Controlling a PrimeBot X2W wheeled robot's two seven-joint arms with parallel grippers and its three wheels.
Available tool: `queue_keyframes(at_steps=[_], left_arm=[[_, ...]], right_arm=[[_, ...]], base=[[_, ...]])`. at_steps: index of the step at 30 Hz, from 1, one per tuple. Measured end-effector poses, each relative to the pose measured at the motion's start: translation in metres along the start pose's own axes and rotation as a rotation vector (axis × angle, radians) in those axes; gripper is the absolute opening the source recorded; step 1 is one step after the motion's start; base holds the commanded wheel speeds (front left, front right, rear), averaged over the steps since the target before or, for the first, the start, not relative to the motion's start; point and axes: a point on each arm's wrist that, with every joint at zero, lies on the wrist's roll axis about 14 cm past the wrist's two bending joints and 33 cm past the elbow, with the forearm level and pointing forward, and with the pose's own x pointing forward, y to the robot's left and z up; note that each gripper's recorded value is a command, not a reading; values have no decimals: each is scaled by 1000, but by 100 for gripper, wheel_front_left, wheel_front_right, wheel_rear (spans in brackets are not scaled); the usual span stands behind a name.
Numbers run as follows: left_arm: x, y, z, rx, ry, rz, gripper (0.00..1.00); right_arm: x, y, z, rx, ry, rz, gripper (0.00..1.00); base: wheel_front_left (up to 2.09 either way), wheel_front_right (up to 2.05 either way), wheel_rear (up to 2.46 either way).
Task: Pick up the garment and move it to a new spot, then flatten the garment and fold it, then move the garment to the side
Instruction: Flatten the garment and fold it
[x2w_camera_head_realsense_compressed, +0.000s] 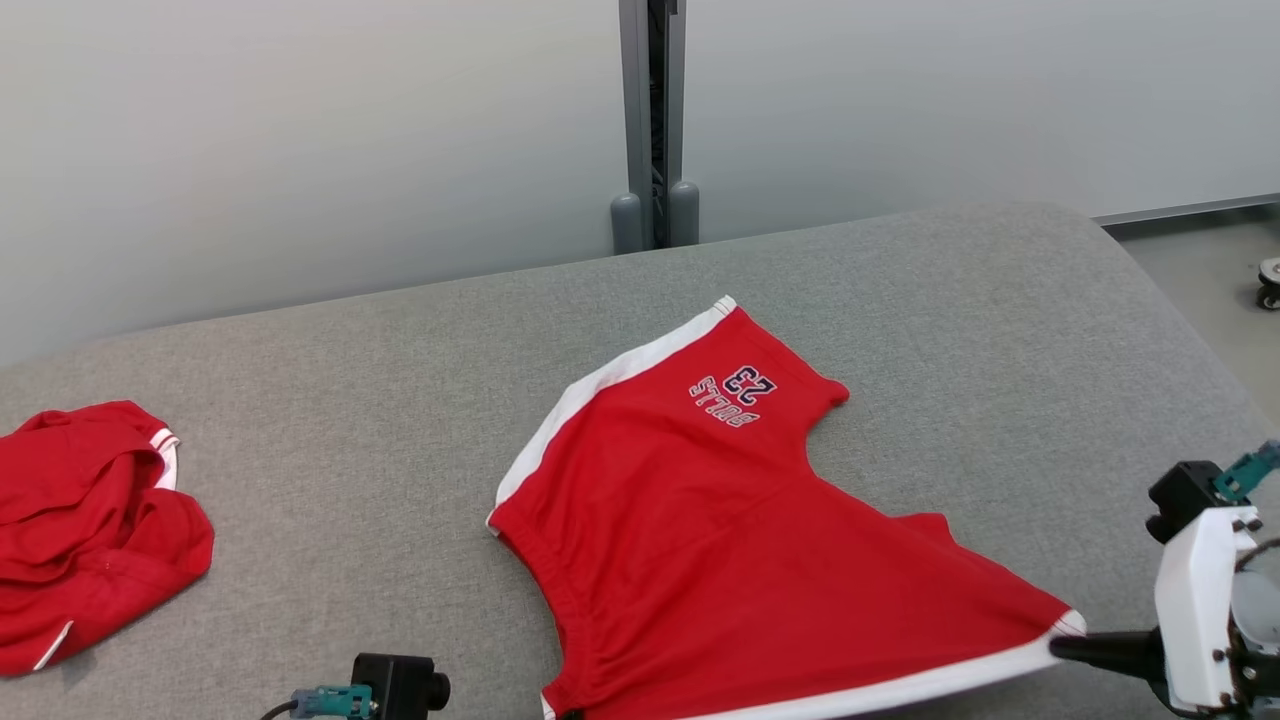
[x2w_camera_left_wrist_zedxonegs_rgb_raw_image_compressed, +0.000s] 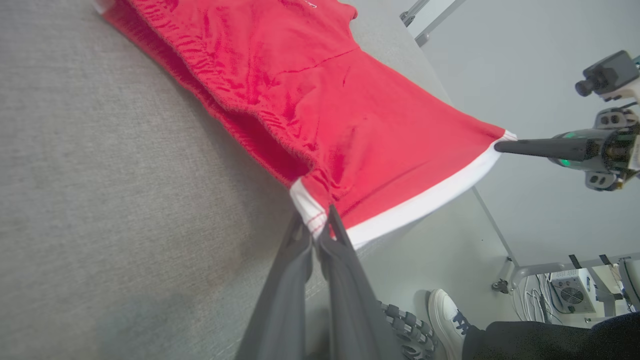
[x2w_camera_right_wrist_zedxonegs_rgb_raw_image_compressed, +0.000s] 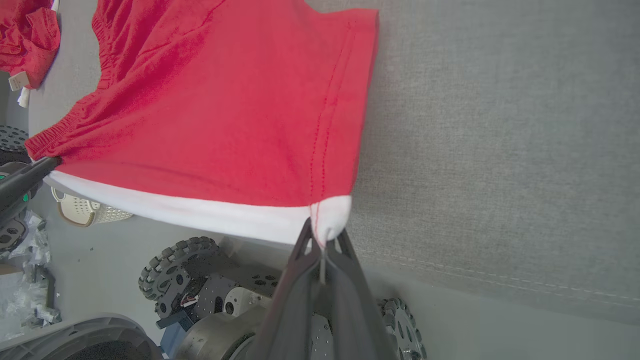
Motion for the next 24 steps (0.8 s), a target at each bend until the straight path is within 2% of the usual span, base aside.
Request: queue_keyframes(at_steps=[3, 10, 13, 17, 24], left_arm=[[-6, -3, -1, -28, 0, -1, 0], [-10, -7, -5, -105, 39, -3, 0], [-7, -12, 2, -181, 49, -26, 0], [3, -22, 11, -348, 90, -77, 0], [19, -18, 54, -480, 29, -124, 0]], right_arm=[[-5, -5, -9, -22, 39, -16, 0], [-3, 6, 16, -49, -18, 18, 0], [-1, 9, 41, -65, -63, 29, 0], [5, 8, 84, -116, -114, 14, 0], [39, 28, 144, -171, -131, 60, 0]], base=[[0, 0, 0], [0, 0, 0], [0, 0, 0], [0, 0, 0], [0, 0, 0]])
